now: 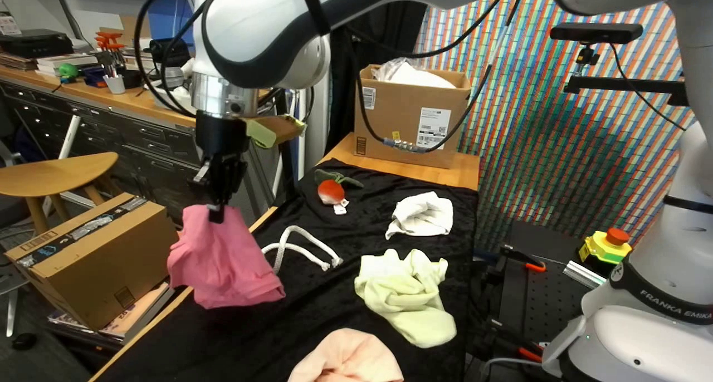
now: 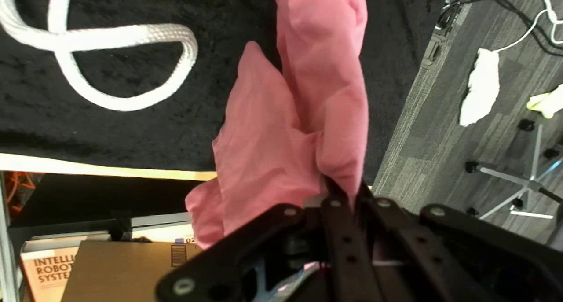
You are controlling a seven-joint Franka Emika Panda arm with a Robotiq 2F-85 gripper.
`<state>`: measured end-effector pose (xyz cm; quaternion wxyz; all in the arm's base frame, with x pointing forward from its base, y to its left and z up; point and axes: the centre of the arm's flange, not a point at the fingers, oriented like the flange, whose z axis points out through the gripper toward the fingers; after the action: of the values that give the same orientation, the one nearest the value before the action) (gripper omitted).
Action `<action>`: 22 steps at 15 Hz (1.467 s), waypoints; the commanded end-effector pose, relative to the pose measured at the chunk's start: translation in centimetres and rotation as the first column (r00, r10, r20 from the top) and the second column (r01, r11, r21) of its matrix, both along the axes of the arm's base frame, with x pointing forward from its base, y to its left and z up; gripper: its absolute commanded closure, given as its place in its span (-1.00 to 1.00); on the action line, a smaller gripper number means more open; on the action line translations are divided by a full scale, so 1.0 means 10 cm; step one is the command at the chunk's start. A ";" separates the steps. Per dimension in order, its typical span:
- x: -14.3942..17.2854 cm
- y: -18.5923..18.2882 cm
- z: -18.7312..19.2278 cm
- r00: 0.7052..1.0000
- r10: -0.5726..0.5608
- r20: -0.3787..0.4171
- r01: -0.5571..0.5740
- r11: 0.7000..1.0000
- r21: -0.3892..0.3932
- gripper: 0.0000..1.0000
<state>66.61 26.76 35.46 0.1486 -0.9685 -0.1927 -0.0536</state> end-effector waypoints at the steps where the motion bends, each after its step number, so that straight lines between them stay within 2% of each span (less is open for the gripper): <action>1: -0.36 -0.53 0.16 1.000 -0.027 0.002 0.027 1.000 -0.012 0.84; 7: -0.54 -1.07 -0.09 0.995 -0.090 -0.044 0.085 0.991 -0.107 0.88; 9: -0.58 -1.20 -0.16 0.992 -0.119 -0.029 0.114 0.983 -0.144 0.37; 14: -0.67 -1.55 -0.29 0.981 -0.192 0.031 0.194 0.955 -0.223 -0.35; 18: -0.84 -1.89 -0.35 0.952 -0.294 0.091 0.307 0.916 -0.260 -0.97; 22: -1.10 -2.25 -0.47 0.900 -0.419 0.119 0.436 0.854 -0.285 -1.00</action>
<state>59.13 6.14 30.50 -0.0021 -0.9976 -0.0270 -0.0638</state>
